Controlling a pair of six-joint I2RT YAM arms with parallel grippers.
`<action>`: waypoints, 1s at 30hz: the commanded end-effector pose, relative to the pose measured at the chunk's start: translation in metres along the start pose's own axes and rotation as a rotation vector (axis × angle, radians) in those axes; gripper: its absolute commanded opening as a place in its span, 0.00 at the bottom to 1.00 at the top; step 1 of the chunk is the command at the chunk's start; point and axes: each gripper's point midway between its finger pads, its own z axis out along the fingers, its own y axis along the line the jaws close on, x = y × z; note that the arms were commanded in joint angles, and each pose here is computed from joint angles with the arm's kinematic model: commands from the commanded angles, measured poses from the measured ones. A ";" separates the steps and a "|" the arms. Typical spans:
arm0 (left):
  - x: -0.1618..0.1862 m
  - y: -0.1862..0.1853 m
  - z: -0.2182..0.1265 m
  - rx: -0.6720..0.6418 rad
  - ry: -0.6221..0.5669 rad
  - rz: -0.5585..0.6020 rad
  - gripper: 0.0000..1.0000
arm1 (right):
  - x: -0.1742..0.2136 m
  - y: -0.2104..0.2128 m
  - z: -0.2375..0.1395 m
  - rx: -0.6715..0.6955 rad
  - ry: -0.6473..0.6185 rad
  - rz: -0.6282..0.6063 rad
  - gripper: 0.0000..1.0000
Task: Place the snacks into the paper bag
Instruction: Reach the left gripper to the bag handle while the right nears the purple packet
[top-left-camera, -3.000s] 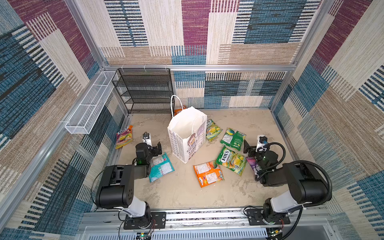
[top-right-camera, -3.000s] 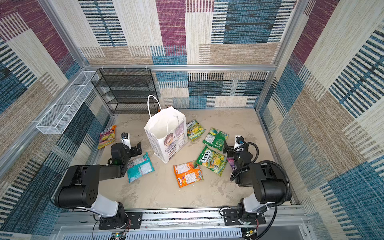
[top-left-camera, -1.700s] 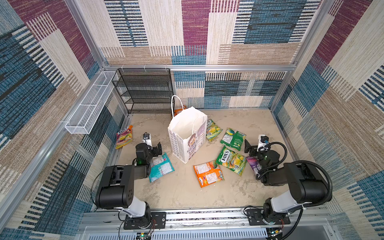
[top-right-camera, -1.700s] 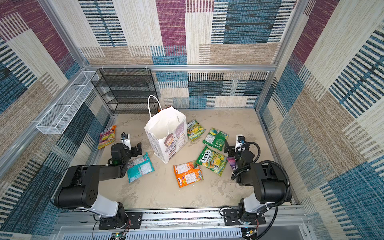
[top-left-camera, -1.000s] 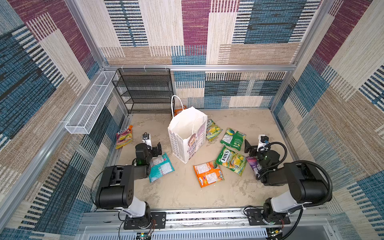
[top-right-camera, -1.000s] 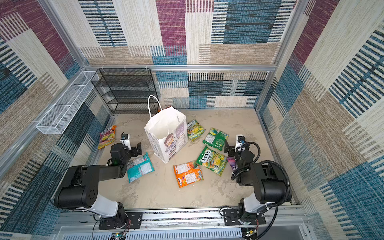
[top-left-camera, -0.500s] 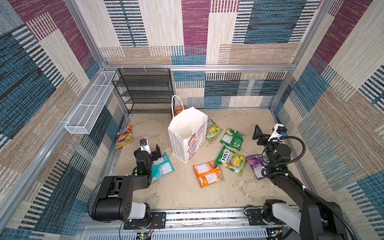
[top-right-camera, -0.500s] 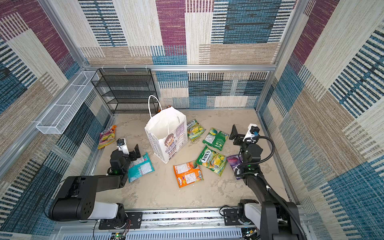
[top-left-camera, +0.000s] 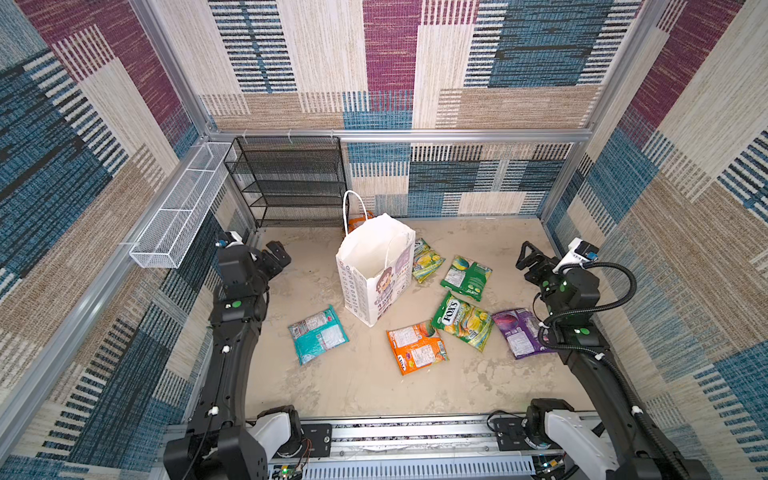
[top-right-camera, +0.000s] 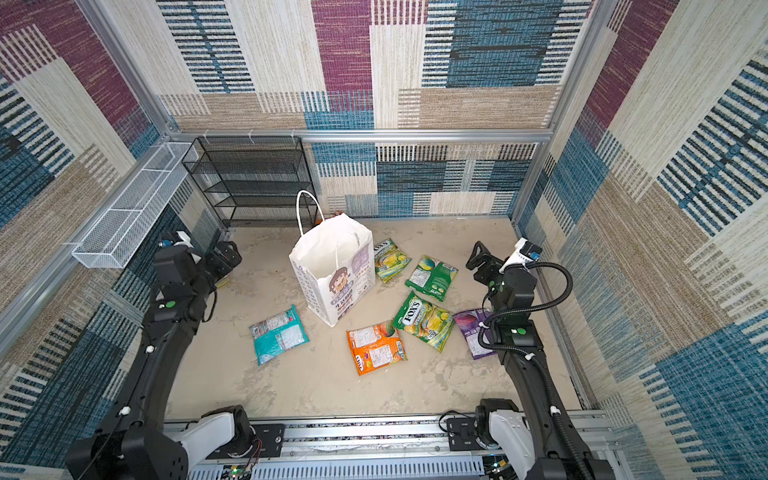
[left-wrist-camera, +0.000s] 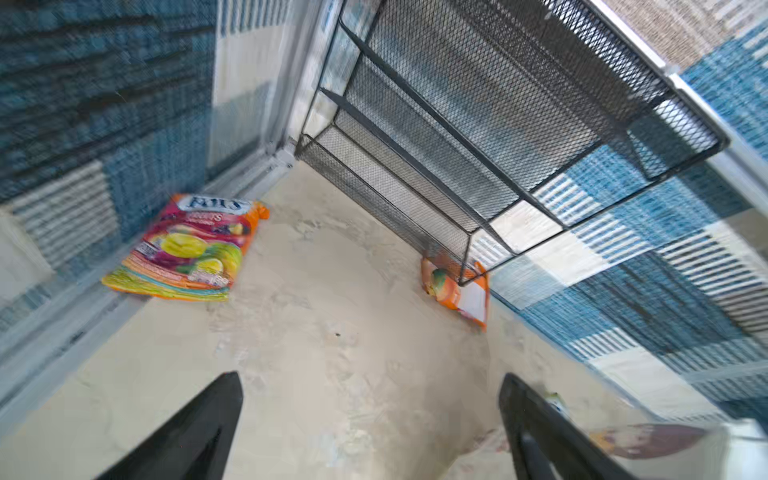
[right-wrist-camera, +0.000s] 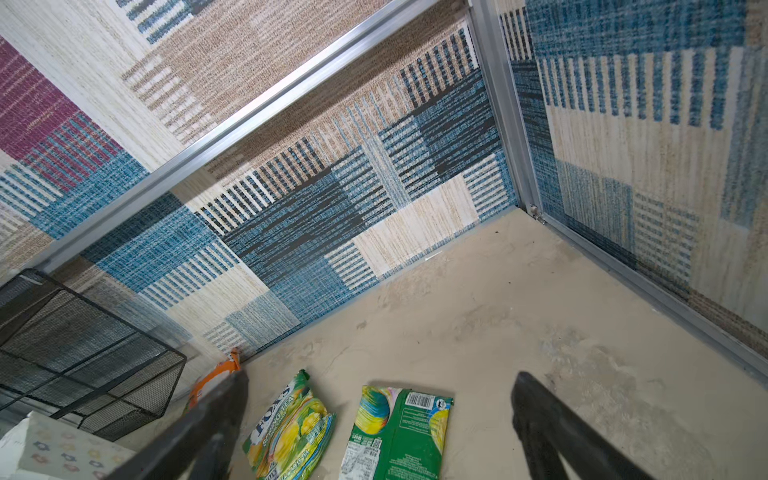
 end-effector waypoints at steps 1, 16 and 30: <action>0.047 -0.049 -0.013 0.197 0.351 0.013 1.00 | 0.016 0.004 -0.009 -0.021 0.091 0.023 1.00; 0.073 -0.165 -0.033 0.365 0.453 0.633 0.95 | 0.074 0.004 -0.033 -0.089 0.318 0.044 1.00; 0.085 -0.165 0.035 0.195 0.492 0.703 0.83 | 0.082 0.008 -0.056 -0.124 0.358 0.047 1.00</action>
